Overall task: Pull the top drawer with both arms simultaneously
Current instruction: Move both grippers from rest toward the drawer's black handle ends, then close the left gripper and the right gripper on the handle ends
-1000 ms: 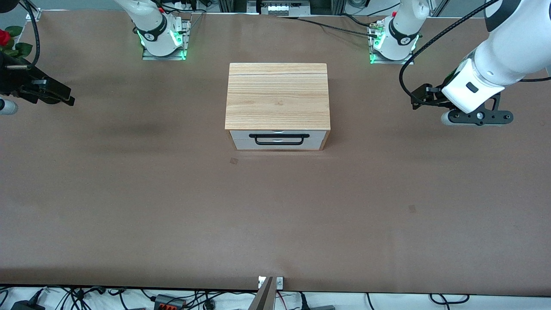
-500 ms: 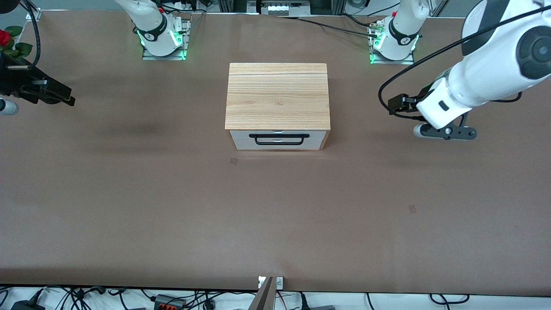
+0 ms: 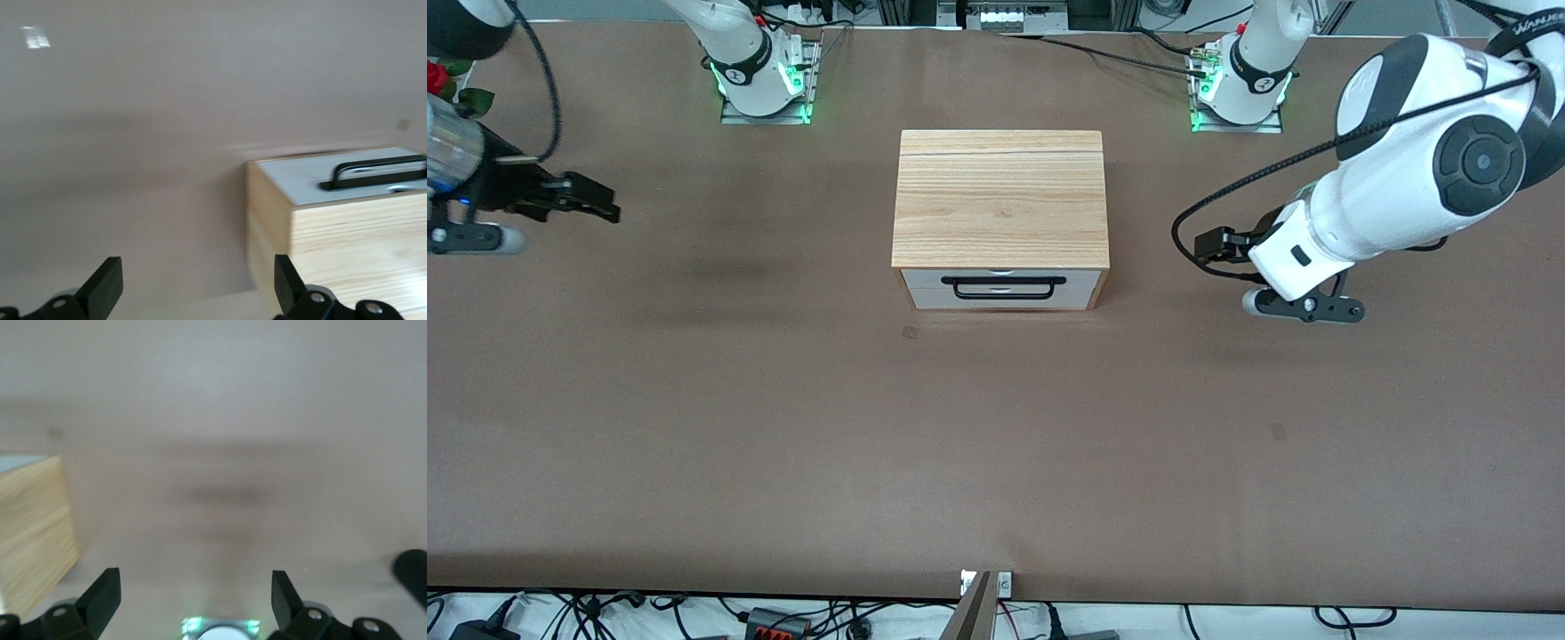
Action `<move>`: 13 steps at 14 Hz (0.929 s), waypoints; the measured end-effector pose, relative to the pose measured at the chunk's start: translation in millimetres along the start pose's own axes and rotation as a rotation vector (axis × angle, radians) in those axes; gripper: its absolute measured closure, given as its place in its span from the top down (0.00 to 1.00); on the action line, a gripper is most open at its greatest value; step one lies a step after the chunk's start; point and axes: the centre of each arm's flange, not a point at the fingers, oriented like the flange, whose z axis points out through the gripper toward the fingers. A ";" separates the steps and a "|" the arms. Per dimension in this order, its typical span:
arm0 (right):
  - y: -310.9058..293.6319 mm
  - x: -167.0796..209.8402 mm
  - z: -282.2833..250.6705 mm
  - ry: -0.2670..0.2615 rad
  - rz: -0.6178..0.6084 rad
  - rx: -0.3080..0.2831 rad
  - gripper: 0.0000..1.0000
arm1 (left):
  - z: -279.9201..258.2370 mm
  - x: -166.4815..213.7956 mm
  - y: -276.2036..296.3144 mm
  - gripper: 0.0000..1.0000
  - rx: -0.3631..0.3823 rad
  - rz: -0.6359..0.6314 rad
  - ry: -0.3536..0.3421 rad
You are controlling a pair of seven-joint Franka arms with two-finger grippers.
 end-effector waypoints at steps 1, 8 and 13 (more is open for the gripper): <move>-16.7 7.2 15.0 -0.033 -0.020 0.040 1.00 | 10.6 8.2 -1.1 1.00 -0.054 -0.016 -0.018; -53.3 65.3 129.6 -0.244 -0.052 0.412 1.00 | 101.2 64.1 -6.4 1.00 -0.390 0.074 -0.091; -87.1 104.1 213.1 -0.256 -0.127 0.776 1.00 | 174.3 90.4 -10.5 1.00 -0.668 0.196 -0.114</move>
